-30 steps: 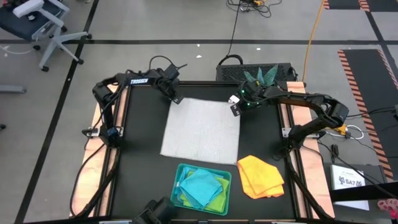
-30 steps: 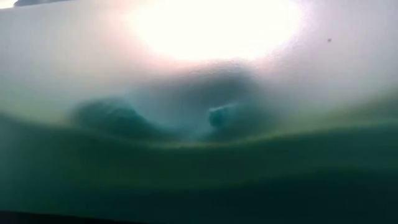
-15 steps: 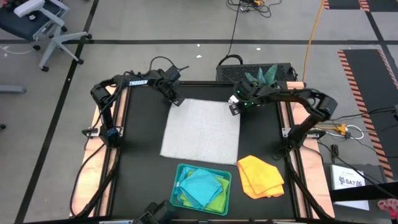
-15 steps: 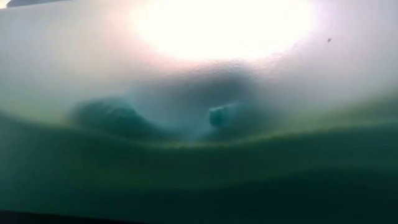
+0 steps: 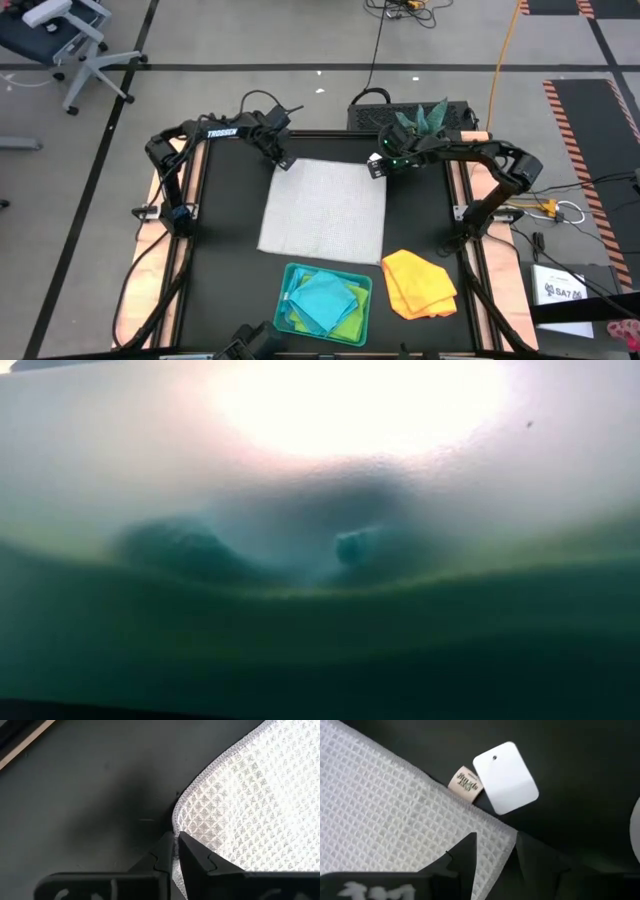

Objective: Fold microfiber towels
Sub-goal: Fold the gray microfiber cloth

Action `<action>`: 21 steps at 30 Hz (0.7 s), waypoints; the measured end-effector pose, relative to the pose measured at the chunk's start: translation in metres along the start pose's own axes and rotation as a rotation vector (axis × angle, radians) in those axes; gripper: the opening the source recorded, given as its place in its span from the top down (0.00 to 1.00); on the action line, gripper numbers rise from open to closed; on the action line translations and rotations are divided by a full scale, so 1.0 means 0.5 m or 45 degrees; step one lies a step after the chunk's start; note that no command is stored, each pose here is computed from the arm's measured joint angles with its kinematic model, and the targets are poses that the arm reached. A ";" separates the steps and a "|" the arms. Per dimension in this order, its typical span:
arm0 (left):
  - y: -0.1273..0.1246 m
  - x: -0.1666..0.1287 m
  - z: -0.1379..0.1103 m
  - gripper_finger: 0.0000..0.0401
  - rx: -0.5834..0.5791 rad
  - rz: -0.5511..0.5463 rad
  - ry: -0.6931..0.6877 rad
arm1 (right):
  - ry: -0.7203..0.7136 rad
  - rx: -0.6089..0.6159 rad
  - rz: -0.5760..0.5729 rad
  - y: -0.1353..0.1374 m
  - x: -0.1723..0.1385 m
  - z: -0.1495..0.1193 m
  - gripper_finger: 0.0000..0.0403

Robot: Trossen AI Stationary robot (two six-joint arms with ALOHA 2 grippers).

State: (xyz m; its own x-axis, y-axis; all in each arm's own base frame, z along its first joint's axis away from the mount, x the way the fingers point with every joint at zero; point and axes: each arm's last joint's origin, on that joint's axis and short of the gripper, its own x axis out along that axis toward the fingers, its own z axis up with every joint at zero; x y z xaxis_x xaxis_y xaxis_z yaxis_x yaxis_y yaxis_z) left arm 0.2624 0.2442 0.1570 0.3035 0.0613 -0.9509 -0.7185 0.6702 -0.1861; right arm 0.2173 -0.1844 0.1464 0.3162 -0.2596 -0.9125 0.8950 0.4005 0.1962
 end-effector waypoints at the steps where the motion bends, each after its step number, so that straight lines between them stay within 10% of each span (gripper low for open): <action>1: 0.000 0.000 0.000 0.93 0.000 0.001 -0.001 | -0.003 0.000 -0.003 0.000 0.002 0.001 0.68; 15: 0.000 -0.002 0.001 0.92 0.002 0.013 -0.006 | 0.071 0.002 0.031 -0.001 0.069 -0.004 0.69; 21: 0.004 -0.002 0.001 0.95 0.020 0.055 -0.005 | 0.046 -0.045 0.041 0.000 0.054 -0.001 0.88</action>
State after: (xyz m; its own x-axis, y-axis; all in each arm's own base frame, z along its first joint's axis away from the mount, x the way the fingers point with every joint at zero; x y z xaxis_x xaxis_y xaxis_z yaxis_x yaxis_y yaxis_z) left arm 0.2610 0.2456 0.1577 0.2748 0.0937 -0.9569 -0.7214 0.6781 -0.1408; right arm 0.2257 -0.1912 0.1217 0.3321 -0.2143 -0.9186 0.8729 0.4389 0.2132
